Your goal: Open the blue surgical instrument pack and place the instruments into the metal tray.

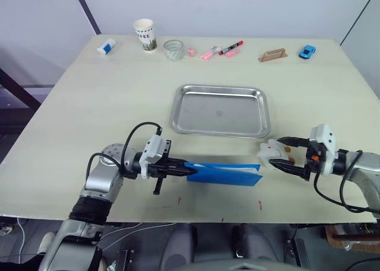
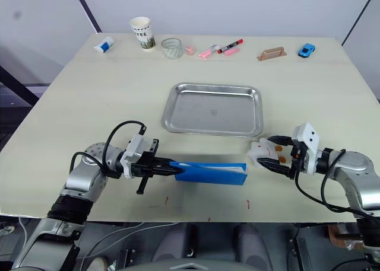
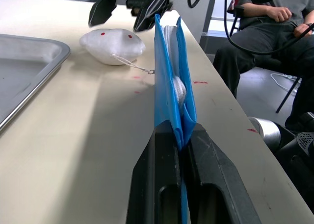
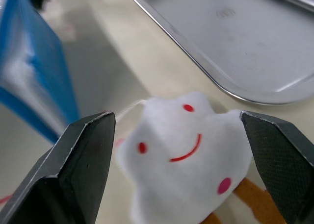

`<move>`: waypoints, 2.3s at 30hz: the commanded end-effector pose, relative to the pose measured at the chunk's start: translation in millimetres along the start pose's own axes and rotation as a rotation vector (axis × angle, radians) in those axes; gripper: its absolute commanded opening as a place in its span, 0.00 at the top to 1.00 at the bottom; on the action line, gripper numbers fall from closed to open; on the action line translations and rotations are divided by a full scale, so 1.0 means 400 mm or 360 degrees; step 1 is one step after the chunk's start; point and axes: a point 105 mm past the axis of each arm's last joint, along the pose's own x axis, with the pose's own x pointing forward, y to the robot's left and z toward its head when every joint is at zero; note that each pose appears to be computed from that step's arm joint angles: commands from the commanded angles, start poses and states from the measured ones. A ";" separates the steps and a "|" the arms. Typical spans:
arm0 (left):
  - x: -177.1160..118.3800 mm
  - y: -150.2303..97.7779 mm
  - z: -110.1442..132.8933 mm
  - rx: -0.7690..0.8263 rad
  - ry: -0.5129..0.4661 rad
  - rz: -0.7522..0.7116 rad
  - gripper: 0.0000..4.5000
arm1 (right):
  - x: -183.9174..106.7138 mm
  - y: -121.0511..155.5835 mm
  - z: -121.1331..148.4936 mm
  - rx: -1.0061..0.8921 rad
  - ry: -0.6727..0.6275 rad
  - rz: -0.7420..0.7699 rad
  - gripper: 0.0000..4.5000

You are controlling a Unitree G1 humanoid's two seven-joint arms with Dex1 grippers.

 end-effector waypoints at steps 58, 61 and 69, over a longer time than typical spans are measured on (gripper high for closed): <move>0.077 -0.014 -0.010 0.0101 0.0048 -0.0004 1.00 | 0.199 0.237 0.318 -0.0482 -0.0423 0.0703 1.00; 0.080 -0.012 -0.011 0.0110 0.0045 -0.0004 1.00 | 0.234 0.259 0.333 -0.0564 -0.0456 0.0774 1.00; 0.079 -0.007 -0.013 0.0118 0.0046 0.0024 1.00 | 0.252 0.267 0.342 -0.0633 -0.0474 0.0840 1.00</move>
